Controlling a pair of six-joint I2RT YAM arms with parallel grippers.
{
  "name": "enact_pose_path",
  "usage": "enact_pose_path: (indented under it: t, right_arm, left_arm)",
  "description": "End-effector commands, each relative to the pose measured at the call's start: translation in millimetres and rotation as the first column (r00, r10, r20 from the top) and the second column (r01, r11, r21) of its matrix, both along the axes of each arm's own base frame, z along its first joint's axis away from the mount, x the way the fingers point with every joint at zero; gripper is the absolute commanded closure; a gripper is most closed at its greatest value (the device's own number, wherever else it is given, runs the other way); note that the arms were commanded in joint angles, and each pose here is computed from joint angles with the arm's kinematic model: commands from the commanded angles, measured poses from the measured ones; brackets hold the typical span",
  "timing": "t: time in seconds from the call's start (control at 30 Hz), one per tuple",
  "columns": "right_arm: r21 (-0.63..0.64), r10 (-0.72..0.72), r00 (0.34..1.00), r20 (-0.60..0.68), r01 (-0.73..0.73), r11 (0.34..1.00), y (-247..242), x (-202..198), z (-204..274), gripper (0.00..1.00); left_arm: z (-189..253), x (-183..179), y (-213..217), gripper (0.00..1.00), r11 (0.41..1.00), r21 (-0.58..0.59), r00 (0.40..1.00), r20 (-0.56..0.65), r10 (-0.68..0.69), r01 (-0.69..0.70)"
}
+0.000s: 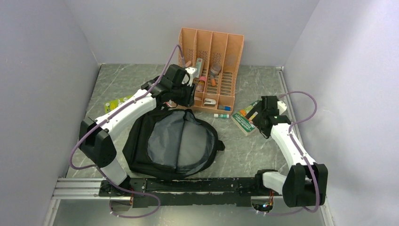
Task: Pack the student bag
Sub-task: Pick up the book from the center of the board.
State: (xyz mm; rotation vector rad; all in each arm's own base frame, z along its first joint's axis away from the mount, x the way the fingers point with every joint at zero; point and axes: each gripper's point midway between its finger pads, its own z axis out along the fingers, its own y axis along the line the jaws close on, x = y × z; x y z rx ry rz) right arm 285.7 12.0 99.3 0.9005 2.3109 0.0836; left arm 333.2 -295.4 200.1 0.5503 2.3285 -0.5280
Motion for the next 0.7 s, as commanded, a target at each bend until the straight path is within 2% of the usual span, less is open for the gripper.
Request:
enact_pose_path:
  t: [0.0, 0.43, 0.67]
  right_arm:
    - [0.088, -0.044, 0.999, -0.029, 0.046, 0.995, -12.4, 1.8, -19.6, 0.1]
    - [0.23, -0.06, 0.998, 0.008, 0.056, 0.972, -11.8, 13.9, -50.4, 0.14]
    - [0.242, -0.062, 0.998, -0.025, 0.066, 0.968, -12.3, 12.5, -69.2, 0.19]
  left_arm:
    - [15.2, 0.9, -16.9, 0.58, 0.994, -0.078, 0.997, 0.02, -0.07, 0.071]
    - [10.2, -9.1, -15.9, 0.57, 0.992, -0.098, 0.996, 0.0, -0.085, 0.085]
    - [8.1, -10.9, -16.8, 0.58, 0.991, -0.101, 0.996, -0.015, -0.086, 0.084]
